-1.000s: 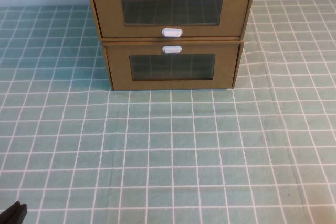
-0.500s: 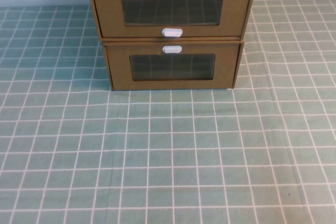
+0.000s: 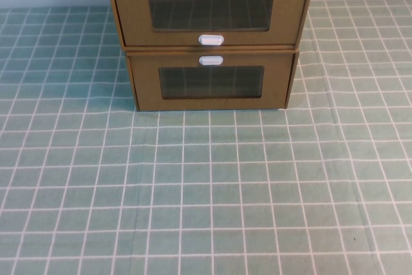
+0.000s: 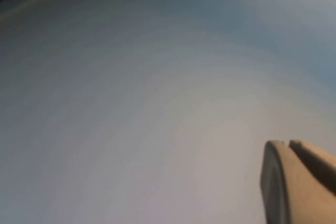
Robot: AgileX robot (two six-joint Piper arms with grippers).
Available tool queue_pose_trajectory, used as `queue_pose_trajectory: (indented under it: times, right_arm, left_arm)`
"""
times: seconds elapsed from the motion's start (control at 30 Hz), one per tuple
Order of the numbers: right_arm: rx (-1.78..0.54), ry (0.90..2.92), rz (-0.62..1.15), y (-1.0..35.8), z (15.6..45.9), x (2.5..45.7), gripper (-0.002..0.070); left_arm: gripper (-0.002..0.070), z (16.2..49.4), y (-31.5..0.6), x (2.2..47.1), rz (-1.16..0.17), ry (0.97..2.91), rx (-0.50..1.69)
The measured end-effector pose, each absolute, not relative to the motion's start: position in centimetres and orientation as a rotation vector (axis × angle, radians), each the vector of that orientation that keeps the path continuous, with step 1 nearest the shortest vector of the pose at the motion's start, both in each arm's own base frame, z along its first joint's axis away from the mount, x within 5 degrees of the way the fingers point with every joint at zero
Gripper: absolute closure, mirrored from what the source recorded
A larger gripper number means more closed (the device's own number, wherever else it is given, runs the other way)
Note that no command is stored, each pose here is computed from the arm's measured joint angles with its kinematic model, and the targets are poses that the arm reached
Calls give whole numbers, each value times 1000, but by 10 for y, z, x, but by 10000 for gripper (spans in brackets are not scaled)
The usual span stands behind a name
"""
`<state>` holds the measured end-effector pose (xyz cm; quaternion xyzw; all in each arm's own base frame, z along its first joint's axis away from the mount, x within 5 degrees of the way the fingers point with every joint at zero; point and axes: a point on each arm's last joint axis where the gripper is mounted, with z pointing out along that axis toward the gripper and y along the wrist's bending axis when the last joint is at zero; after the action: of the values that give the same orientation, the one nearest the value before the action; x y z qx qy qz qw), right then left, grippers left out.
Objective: Open the shoe box
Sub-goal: 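Pull the top drawer of the cardboard box fully open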
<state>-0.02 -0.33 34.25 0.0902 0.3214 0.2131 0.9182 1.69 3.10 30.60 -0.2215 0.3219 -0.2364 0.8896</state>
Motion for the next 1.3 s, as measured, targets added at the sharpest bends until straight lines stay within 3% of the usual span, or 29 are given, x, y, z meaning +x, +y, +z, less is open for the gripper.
queue_pose_trajectory:
  times: [0.1,0.2,0.33,0.47,0.63,0.8,0.93,1.1,1.3]
  right_arm:
    - [180,660,443,-3,380,-9,689]
    - [184,745,433,-2,421,-8,689]
    - [195,1068,360,1,462,25,690]
    - [190,1400,260,2,481,65,689]
    - [144,1547,149,0,478,103,689]
    - [110,1651,305,15,466,125,689]
    - [-96,1863,333,37,429,159,689]
    - [-327,2092,437,71,384,201,689]
    - [-875,2069,522,120,348,223,689]
  left_arm:
    - [678,343,31,7,-495,634,-424]
    - [679,382,22,11,-460,742,-329]
    - [678,434,2,33,-387,961,-126]
    - [679,467,-19,75,-399,1182,19]
    - [678,484,-34,127,-406,1322,73]
    - [679,470,-45,178,-454,1448,33]
    - [678,452,-59,222,-482,1609,73]
    - [678,455,-83,278,-527,1757,246]
    - [678,460,-119,340,-722,1819,505]
